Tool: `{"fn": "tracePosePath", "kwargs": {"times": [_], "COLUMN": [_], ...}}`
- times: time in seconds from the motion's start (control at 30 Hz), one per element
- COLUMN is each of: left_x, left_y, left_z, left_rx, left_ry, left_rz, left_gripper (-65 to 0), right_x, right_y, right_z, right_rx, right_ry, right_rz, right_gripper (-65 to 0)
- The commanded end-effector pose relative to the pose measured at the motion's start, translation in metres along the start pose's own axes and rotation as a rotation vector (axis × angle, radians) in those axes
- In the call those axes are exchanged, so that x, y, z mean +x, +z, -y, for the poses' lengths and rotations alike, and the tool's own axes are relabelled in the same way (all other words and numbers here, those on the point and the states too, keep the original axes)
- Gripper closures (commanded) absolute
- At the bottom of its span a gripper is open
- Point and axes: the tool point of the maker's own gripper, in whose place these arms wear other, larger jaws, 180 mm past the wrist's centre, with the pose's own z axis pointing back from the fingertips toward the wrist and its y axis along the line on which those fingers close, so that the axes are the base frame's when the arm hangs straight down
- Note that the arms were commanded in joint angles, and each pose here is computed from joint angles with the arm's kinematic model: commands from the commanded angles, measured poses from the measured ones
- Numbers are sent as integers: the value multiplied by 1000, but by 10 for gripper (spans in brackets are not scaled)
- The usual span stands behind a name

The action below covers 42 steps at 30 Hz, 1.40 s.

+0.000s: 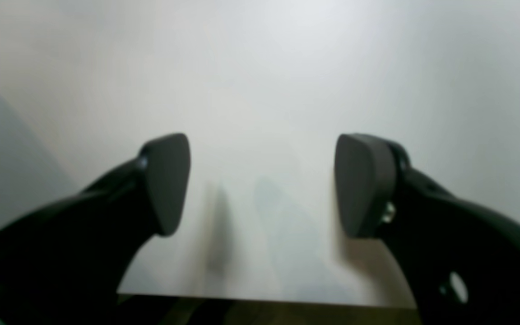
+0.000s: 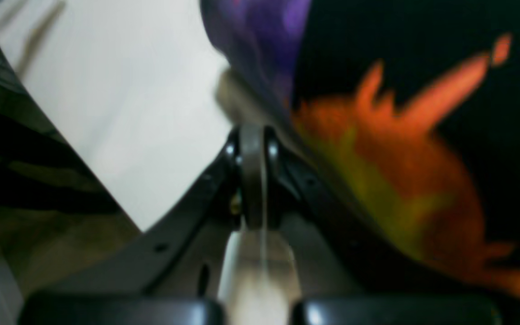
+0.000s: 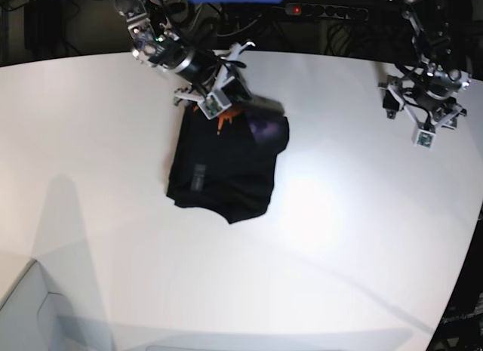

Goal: Layout the t-shirt on the table in an organized manner, then fold the t-shirt properly
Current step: 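Pinch the bundle's printed edge with the right gripper and tuck it flat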

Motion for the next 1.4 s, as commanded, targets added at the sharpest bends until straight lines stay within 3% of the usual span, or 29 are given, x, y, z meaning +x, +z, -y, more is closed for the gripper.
{"fn": "tracePosePath", "kwargs": {"times": [0.0, 0.23, 0.43, 0.57, 0.9, 1.13, 1.37], "left_x": [12, 12, 3, 2, -9, -15, -12], "left_y": [4, 4, 5, 5, 7, 13, 12], "left_z": [-7, -7, -4, -4, -3, -24, -23], "left_rx": [19, 18, 11, 12, 8, 62, 60], "left_ry": [-7, -5, -7, -8, -10, 33, 30], "left_rz": [41, 41, 24, 21, -3, -8, -2], "left_gripper": [-485, -485, -485, -485, -485, -485, -485], "right_x": [10, 10, 58, 89, 57, 41, 31], "right_y": [2, 10, 40, 41, -1, 3, 8], "right_z": [0, -9, -35, -24, 15, 57, 69], "right_rx": [8, 16, 33, 16, -9, -106, -139], "right_ry": [5, -13, 21, 74, 58, 3, -17], "right_rz": [38, 84, 233, 298, 180, 149, 131], "right_gripper": [0, 0, 0, 0, 0, 0, 0]}}
